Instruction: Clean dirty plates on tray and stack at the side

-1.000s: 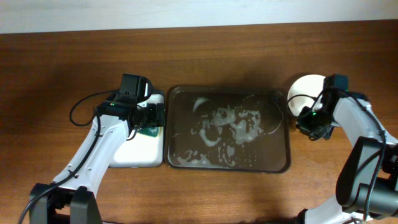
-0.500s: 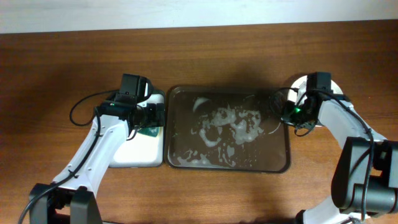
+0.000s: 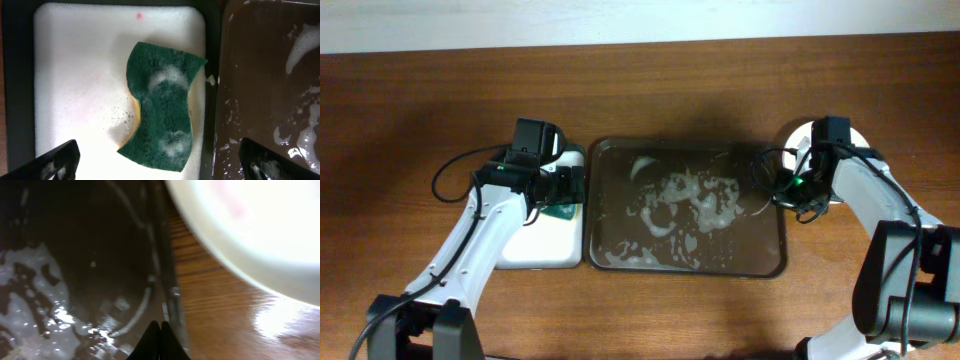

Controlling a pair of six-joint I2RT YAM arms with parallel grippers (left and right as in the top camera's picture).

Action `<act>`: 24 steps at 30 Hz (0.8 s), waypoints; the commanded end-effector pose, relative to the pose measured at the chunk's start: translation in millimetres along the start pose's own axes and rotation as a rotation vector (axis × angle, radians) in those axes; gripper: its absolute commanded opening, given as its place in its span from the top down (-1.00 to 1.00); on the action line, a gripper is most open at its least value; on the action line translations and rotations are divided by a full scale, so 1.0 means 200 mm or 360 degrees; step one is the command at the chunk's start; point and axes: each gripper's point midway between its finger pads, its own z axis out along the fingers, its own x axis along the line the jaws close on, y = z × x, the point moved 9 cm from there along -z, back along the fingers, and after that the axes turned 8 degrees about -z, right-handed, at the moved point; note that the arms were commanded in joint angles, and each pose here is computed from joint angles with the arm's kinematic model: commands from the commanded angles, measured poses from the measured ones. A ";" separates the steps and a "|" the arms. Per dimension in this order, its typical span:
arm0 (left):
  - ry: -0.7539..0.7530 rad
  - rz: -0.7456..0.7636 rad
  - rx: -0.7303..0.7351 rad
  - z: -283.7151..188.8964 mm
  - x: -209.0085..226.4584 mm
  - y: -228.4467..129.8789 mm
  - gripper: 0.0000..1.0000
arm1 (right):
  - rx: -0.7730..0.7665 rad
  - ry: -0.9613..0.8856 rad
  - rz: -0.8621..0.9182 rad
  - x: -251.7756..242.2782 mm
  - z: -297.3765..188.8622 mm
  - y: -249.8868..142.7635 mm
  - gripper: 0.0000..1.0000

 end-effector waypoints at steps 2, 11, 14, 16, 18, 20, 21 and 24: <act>0.0000 -0.0020 -0.0028 -0.02 0.01 0.02 -1.00 | -0.0042 -0.0227 -0.0036 -0.04 -0.04 0.05 0.92; 0.0000 -0.0020 -0.0028 -0.02 0.01 0.02 -1.00 | -0.0079 -0.0249 -0.0039 -0.06 0.01 0.03 0.92; 0.0000 -0.0020 -0.0028 -0.02 0.01 0.02 -0.99 | -0.0115 -0.0243 -0.0044 -0.06 0.03 0.04 0.92; 0.0000 -0.0020 -0.0028 -0.02 0.01 0.02 -0.99 | -0.0131 -0.0243 -0.0046 -0.06 0.03 0.04 0.92; 0.0000 -0.0020 -0.0028 -0.02 0.01 0.02 -0.99 | -0.0144 -0.0237 -0.0047 -0.06 0.05 0.04 0.92; 0.0000 -0.0020 -0.0028 -0.02 0.01 0.02 -0.99 | -0.0144 -0.0237 -0.0047 -0.06 0.06 0.03 0.92; 0.0000 -0.0020 -0.0028 -0.02 0.01 0.02 -0.99 | -0.0146 -0.0235 -0.0047 -0.06 0.07 0.02 0.92; 0.0000 -0.0020 -0.0028 -0.02 0.01 0.02 -0.99 | -0.0172 -0.0155 -0.0056 -0.04 0.09 0.02 0.92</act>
